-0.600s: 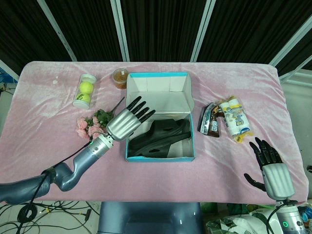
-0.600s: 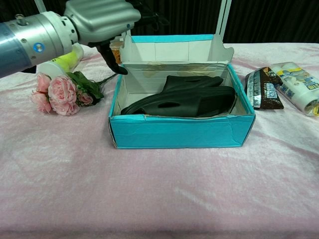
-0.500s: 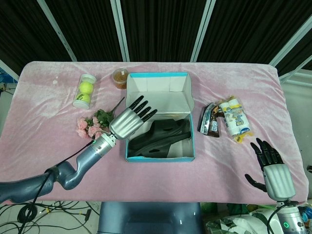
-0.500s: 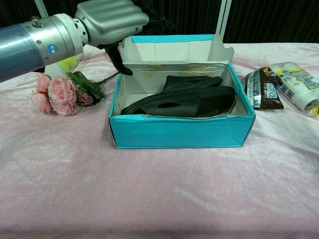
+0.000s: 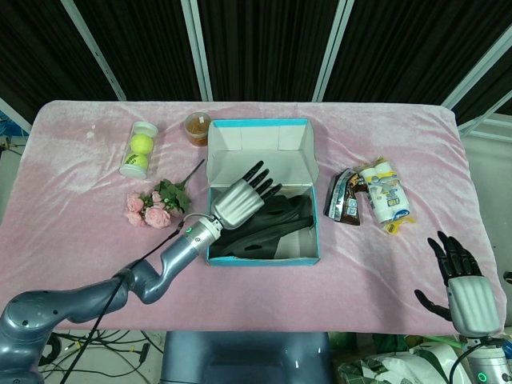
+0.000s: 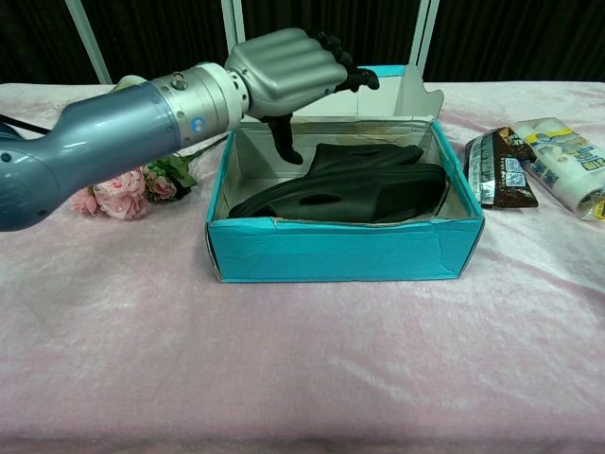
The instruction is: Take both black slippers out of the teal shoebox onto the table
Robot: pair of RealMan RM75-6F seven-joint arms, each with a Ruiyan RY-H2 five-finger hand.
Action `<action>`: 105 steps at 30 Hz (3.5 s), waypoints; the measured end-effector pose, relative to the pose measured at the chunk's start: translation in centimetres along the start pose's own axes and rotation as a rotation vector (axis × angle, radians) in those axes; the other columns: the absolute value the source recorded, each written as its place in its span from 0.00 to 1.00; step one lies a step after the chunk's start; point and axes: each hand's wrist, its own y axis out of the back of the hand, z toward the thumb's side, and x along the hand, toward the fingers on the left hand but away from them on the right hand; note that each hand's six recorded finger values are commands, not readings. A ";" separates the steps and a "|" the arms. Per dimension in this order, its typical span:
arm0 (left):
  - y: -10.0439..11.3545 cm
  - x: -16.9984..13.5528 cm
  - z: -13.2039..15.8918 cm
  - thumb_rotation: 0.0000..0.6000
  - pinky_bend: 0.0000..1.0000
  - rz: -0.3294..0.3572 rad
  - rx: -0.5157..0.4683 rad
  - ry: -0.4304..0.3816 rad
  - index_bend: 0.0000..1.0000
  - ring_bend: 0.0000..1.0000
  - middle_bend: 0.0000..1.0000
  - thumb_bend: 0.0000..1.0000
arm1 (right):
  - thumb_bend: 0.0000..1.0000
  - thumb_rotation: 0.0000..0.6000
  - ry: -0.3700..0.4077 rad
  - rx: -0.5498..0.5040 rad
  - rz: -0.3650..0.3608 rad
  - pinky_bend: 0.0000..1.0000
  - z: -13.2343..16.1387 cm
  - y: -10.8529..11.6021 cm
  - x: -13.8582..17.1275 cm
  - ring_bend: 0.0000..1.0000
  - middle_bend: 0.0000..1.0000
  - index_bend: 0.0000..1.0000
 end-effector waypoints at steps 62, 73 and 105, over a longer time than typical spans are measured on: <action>0.4 -16.0 -13.1 1.00 0.14 0.354 -0.177 0.552 0.32 0.27 0.50 0.53 | 0.10 1.00 0.016 -0.039 0.015 0.15 -0.9 -0.1 -0.5 0.00 0.00 0.00; -5.2 -22.5 -16.8 1.00 0.13 0.181 -0.203 0.761 0.31 0.27 0.49 0.53 | 0.10 1.00 0.013 -0.040 0.032 0.15 -1.0 -0.6 -0.9 0.00 0.00 0.00; -13.6 -30.0 -17.8 1.00 0.00 -0.269 -0.011 0.952 0.16 0.09 0.26 0.09 | 0.10 1.00 0.040 -0.042 0.059 0.15 -0.5 -1.5 -2.5 0.00 0.00 0.00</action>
